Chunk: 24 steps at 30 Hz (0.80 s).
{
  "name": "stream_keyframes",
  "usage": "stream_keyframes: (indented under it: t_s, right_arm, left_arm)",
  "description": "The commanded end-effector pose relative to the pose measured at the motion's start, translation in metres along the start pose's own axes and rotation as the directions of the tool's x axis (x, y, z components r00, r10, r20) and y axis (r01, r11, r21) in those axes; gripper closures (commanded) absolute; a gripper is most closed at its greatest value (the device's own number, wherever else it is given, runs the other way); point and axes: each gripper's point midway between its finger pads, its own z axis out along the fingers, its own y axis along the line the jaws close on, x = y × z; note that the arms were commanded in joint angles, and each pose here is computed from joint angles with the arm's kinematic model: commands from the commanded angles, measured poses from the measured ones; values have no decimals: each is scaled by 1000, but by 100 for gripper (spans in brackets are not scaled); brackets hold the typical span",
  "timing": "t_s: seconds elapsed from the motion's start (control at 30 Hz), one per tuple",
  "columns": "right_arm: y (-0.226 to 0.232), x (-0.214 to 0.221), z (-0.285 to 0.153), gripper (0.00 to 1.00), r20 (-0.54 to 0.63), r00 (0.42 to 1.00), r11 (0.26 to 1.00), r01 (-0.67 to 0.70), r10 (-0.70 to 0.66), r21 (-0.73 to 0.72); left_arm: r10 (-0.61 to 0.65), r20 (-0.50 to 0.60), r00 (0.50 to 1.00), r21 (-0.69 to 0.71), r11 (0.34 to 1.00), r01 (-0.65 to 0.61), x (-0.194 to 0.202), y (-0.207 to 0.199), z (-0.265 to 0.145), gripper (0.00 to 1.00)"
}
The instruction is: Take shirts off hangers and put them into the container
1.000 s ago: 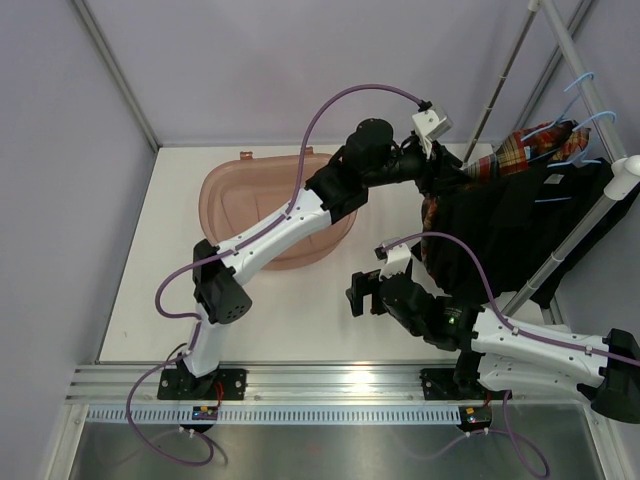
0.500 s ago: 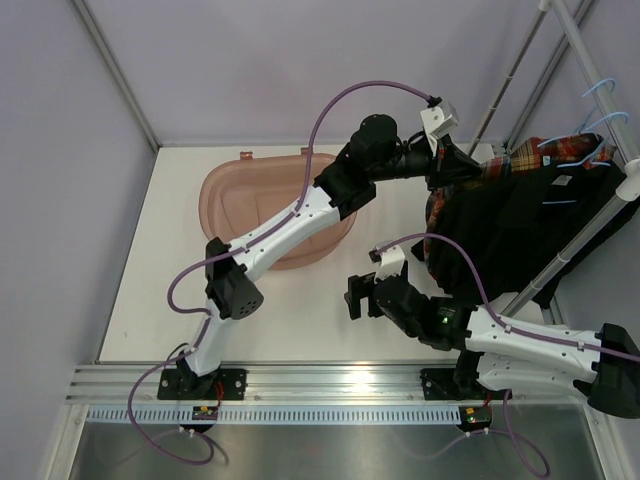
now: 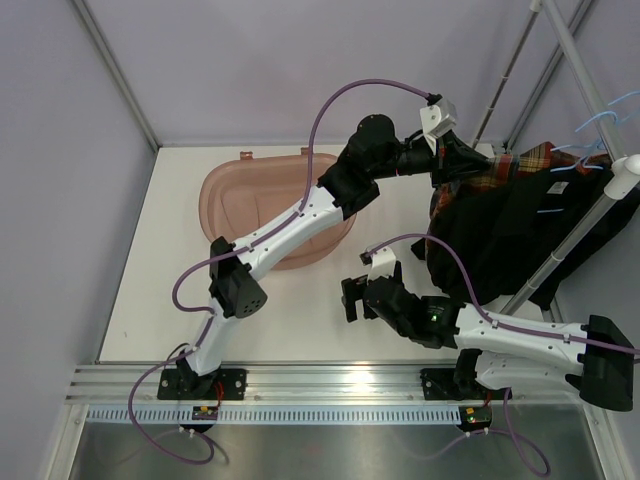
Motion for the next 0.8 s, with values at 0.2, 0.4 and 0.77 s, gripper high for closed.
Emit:
stream_keyframes:
  t_s: [0.2,0.4,0.77]
  right_arm:
    - [16,-28,-4,4,75,997,999,-18,21,-34]
    - [19,-26,-2,4,69,997,999,-13,15,-38]
    - [28,-22,5,3,53,999,999,3,-1,-50]
  left_arm:
    - [106,161,981,8,994,-109,-71,-10,-3,100]
    - [45,118,992,-104,994,-33,-42,35,-6,100]
    - [-57,100,993,-352,932,89,-41,115,-71,100]
